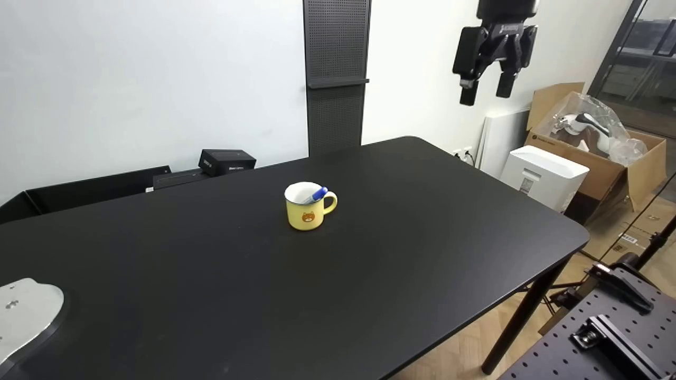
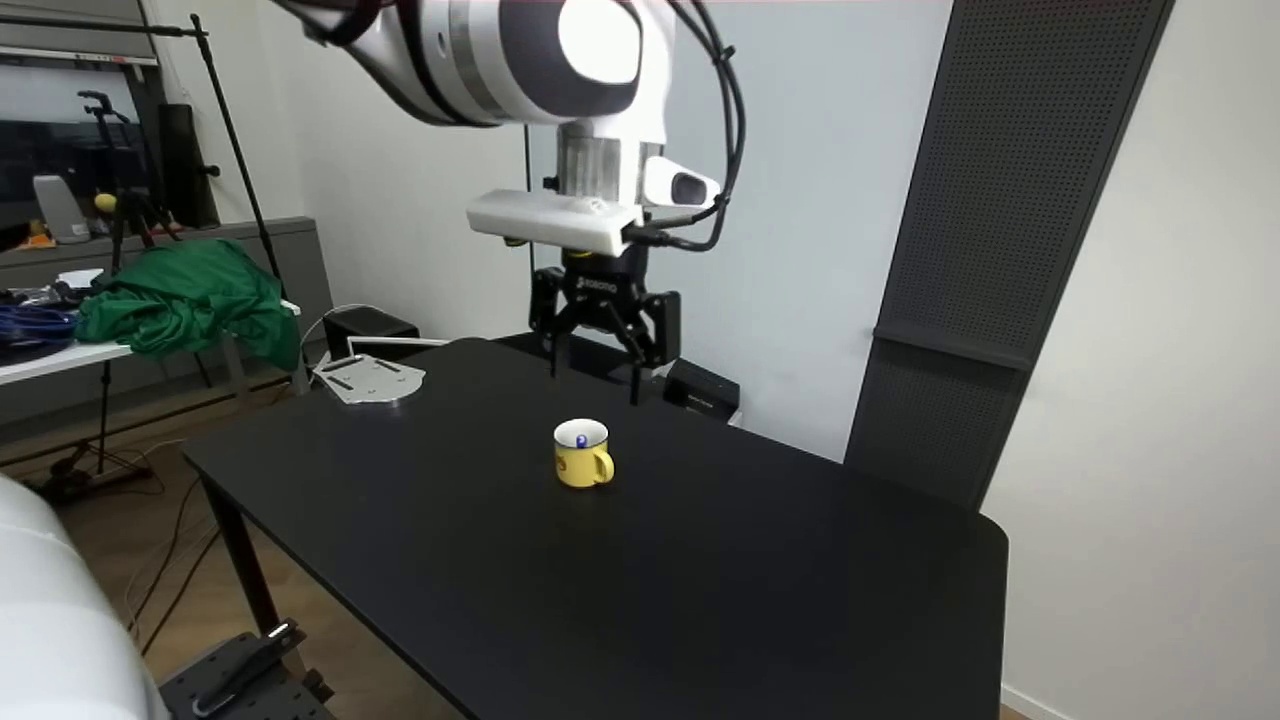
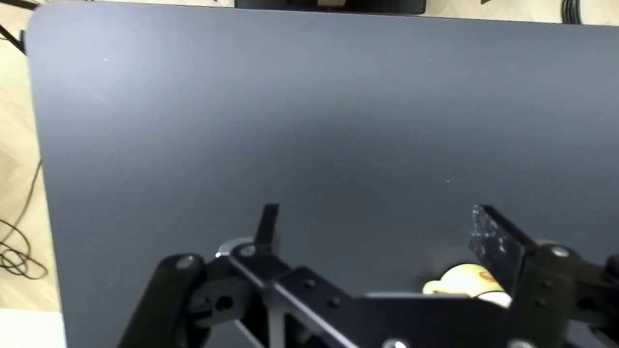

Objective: Take the marker from the yellow cup and put it on the table

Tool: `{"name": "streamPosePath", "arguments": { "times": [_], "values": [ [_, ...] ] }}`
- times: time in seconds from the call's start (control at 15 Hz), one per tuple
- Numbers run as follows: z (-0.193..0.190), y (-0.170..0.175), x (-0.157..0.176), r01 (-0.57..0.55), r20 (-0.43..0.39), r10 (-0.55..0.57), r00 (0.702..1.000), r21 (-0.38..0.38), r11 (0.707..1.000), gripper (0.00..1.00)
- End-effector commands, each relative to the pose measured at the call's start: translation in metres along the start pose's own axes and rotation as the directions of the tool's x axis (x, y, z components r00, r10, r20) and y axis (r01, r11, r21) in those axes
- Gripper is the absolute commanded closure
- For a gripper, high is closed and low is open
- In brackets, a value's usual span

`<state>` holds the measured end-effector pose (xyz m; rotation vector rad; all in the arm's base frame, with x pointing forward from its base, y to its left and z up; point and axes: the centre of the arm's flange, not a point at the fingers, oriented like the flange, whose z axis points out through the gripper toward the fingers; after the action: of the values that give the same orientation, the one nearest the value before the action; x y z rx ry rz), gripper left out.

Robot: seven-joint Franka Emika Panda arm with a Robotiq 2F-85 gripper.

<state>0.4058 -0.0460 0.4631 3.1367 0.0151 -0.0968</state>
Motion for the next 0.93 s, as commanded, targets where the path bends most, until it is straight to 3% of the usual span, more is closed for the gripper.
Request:
{"name": "streamPosePath", "arguments": {
  "times": [0.0, 0.27, 0.33, 0.67, 0.87],
  "values": [
    [0.038, -0.065, -0.02, 0.115, -0.101, -0.11, 0.989, 0.042, 0.993, 0.0],
    [0.073, -0.129, -0.029, 0.149, -0.321, -0.14, 0.937, 0.005, 0.989, 0.0],
    [0.05, -0.105, -0.013, 0.166, -0.234, -0.158, 0.959, 0.014, 0.986, 0.0],
    [0.053, -0.106, -0.014, 0.172, -0.24, -0.164, 0.957, 0.012, 0.985, 0.0],
    [0.065, -0.116, -0.009, 0.165, -0.299, -0.17, 0.939, -0.042, 0.985, 0.0]
  ]
}}
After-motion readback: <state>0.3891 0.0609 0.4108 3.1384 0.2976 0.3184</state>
